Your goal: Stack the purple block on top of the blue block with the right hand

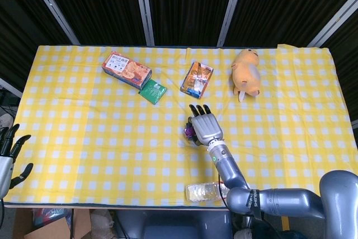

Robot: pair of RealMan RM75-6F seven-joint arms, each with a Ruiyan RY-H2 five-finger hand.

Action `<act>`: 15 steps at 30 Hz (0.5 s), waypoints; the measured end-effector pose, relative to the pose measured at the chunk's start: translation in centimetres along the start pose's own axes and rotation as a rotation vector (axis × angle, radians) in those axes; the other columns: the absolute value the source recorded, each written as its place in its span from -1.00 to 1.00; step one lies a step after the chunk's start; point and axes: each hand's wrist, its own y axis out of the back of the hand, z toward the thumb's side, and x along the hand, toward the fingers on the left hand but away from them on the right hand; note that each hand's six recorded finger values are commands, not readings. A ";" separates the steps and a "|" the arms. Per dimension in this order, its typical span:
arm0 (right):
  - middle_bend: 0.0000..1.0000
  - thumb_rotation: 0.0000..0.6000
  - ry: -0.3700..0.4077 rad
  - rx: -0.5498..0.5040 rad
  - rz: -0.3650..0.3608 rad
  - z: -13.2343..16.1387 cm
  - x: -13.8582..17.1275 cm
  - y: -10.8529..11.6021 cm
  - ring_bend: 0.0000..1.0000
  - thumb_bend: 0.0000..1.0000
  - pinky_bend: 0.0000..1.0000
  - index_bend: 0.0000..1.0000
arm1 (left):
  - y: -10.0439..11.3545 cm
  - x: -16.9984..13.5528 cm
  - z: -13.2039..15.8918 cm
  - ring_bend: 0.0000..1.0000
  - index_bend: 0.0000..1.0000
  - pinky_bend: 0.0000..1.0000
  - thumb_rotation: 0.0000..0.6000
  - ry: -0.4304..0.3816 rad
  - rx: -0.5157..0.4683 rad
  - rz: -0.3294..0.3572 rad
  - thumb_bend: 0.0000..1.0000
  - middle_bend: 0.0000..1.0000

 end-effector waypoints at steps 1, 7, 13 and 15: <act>-1.00 1.00 0.000 -0.001 0.005 -0.1 -0.2 -0.3 -1.00 0.11 -1.00 0.21 | 0.0 0.0 0.0 -1.00 -0.61 -0.90 1.00 0.002 0.002 0.001 -0.37 -1.00; -1.00 1.00 0.003 -0.012 0.019 -0.1 -1.2 -1.2 -1.00 0.11 -1.00 0.22 | 0.1 0.0 -0.1 -1.00 -0.61 -0.90 1.00 0.007 0.005 0.004 -0.37 -1.00; -1.00 1.00 0.003 -0.013 0.020 -0.3 -1.2 -1.4 -1.00 0.11 -1.00 0.22 | 0.3 -0.1 -0.4 -1.00 -0.61 -0.90 1.00 0.017 -0.001 0.010 -0.37 -1.00; -1.00 1.00 0.001 -0.016 0.020 -0.5 -1.2 -1.4 -1.00 0.11 -1.00 0.22 | 0.4 -0.1 -0.6 -1.00 -0.61 -0.90 1.00 0.021 -0.002 0.011 -0.37 -1.00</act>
